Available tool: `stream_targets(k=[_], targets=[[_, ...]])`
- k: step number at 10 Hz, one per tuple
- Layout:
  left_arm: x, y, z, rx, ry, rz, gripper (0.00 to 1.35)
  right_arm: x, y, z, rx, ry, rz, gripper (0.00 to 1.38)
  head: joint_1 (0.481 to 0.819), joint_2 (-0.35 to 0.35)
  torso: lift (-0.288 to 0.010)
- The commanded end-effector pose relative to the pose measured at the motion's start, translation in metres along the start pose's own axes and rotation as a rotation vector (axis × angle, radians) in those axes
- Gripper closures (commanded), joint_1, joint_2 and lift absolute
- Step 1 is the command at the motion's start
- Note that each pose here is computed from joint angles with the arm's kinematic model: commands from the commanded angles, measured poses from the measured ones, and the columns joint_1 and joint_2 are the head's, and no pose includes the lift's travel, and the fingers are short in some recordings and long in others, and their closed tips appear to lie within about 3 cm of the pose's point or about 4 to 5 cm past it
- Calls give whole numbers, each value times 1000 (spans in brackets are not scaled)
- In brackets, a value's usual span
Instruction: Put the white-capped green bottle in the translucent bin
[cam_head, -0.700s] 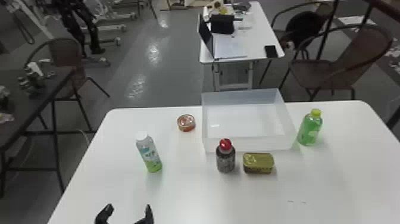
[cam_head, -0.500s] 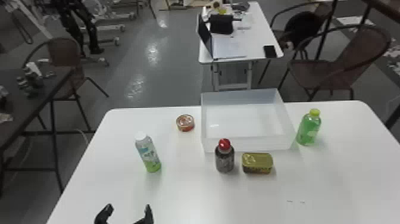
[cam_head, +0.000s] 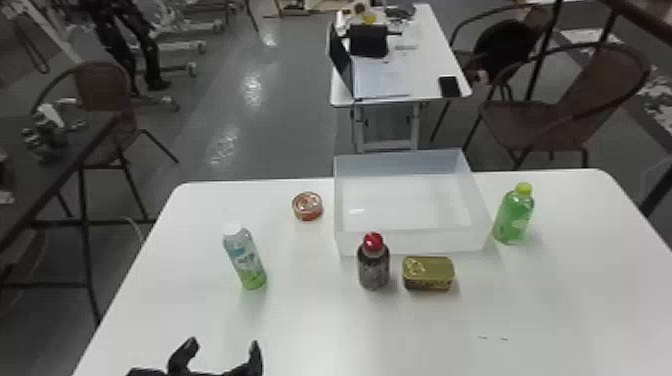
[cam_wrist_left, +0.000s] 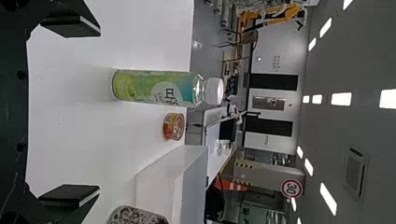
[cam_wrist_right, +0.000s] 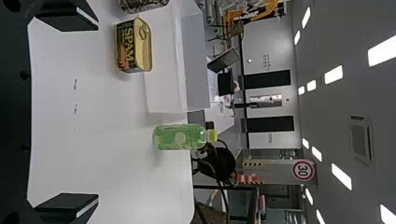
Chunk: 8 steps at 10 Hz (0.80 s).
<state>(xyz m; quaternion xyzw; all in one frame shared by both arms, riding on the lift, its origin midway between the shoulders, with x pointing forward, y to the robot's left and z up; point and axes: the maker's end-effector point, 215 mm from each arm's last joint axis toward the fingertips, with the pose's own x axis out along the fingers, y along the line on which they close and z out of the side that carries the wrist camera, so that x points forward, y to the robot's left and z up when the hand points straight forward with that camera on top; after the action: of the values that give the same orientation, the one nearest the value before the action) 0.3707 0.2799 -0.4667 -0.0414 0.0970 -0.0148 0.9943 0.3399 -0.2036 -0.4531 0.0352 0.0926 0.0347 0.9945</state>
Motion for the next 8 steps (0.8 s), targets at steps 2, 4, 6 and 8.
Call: stream_targets(k=[2, 4, 6, 8], targets=[[53, -8, -10, 11, 43, -93, 119, 12, 2, 8, 2, -18, 27, 13, 695, 116, -28], [84, 2, -9, 66, 57, -125, 121, 22, 10, 12, 3, -26, 60, 13, 695, 98, -28], [111, 22, -14, 85, 75, -113, 125, 28, 18, 9, 18, -23, 81, 13, 695, 116, -28], [144, 35, -13, 99, 88, -140, 122, 30, 21, 8, 25, -23, 93, 13, 695, 150, -28]])
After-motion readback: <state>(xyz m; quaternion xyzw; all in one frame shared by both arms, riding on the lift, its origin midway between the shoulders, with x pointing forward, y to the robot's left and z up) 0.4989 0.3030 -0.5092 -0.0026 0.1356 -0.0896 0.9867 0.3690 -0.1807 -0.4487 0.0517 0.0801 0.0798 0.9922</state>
